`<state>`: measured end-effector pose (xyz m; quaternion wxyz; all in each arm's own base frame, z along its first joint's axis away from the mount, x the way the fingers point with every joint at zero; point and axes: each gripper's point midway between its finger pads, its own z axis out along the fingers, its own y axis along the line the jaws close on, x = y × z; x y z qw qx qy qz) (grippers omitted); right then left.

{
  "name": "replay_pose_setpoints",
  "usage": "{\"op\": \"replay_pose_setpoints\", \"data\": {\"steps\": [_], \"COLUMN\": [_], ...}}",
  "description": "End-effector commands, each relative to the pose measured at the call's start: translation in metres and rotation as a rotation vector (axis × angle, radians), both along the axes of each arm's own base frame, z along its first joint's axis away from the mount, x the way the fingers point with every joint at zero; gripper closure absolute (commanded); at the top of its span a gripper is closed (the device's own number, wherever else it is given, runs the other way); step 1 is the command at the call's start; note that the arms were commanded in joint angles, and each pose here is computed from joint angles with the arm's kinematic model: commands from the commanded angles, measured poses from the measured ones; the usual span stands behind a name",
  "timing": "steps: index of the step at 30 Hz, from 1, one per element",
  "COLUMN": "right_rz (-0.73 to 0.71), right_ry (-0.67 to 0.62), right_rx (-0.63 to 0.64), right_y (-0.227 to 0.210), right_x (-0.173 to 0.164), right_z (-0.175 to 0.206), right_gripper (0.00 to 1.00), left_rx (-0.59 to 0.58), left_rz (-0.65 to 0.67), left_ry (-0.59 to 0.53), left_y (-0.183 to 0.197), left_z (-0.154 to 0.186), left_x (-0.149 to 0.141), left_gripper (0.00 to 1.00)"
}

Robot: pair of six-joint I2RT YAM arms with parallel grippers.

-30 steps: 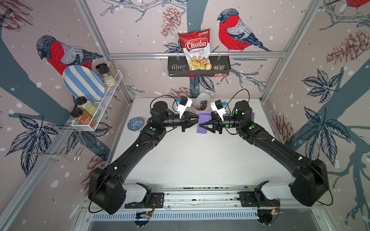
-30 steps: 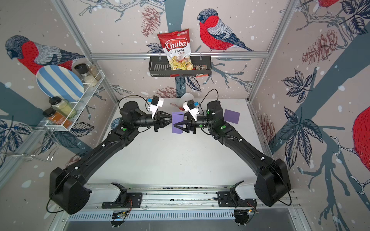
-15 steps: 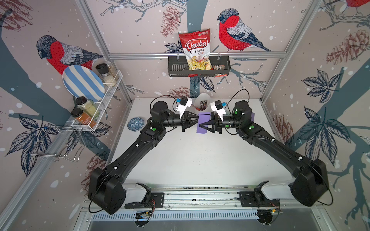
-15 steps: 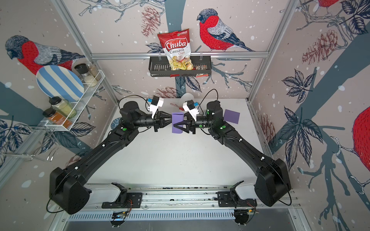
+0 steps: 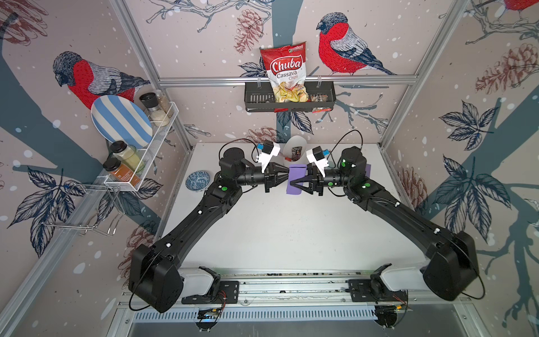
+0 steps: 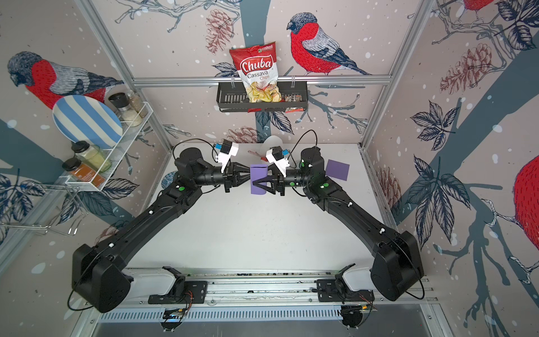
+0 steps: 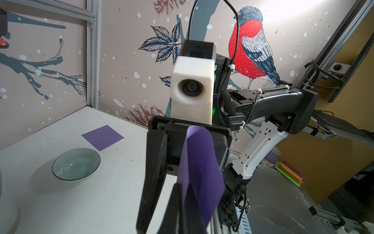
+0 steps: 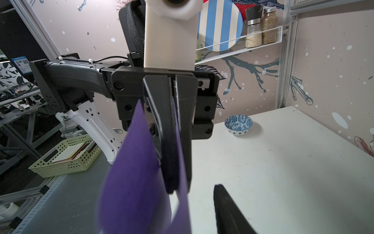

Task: Fold the square paper along the opposite sides
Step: Fold the paper.

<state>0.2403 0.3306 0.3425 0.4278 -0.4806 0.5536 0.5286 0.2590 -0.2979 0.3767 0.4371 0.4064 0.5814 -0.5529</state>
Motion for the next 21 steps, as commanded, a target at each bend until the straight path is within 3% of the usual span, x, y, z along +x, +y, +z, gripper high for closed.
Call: {"op": "replay_pose_setpoints", "data": {"steps": [1, 21], "right_rz": [-0.01, -0.019], "right_ry": [-0.021, -0.028], "right_rx": [-0.001, 0.0], "right_y": [0.0, -0.0016], "right_x": [0.0013, 0.0018], "right_z": [0.0014, 0.0037], "right_gripper": [0.55, 0.57], "left_rx": [-0.003, 0.004], "left_rz": [0.001, 0.003], "left_ry": [-0.028, -0.027], "left_y": [-0.0003, -0.0008], "left_z": [0.003, 0.0008], "left_x": [-0.001, 0.0001], "left_gripper": [1.0, 1.0]}}
